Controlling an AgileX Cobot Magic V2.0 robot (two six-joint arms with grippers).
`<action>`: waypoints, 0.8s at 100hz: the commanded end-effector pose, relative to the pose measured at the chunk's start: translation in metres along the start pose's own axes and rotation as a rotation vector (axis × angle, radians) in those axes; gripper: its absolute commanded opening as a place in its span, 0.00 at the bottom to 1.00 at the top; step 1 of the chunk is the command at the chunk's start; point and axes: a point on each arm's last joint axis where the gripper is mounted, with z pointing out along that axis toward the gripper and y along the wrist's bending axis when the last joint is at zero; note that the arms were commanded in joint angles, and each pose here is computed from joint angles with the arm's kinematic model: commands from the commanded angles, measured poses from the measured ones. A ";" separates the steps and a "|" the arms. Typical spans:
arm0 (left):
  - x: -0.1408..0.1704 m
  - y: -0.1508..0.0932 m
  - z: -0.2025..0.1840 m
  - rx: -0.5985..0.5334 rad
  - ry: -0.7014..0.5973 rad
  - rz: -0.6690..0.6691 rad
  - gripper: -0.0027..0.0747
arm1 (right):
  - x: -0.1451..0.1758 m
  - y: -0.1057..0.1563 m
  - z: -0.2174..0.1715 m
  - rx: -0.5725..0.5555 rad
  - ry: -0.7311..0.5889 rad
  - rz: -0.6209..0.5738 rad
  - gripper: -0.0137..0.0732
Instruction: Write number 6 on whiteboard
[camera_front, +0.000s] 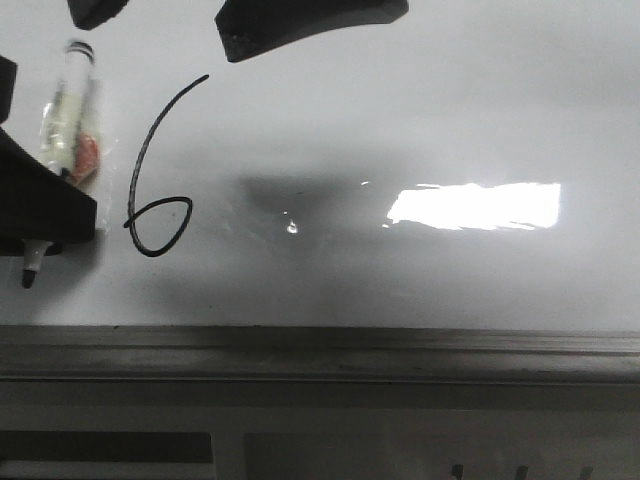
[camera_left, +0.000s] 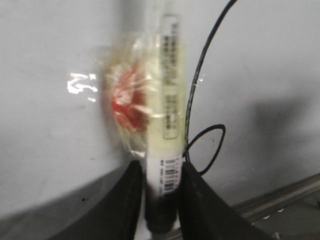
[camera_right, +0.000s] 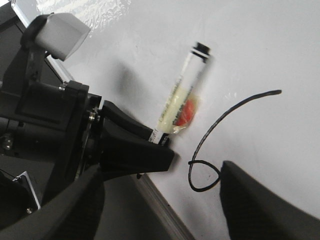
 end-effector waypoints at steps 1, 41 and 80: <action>-0.012 -0.004 -0.002 0.009 -0.063 -0.022 0.40 | -0.019 0.003 -0.013 -0.007 -0.117 -0.004 0.66; -0.016 -0.008 -0.027 0.062 -0.114 0.006 0.43 | -0.024 0.005 -0.024 -0.013 -0.150 -0.005 0.65; -0.014 0.006 -0.063 0.001 -0.126 0.091 0.42 | -0.015 0.004 -0.044 -0.012 -0.179 -0.024 0.09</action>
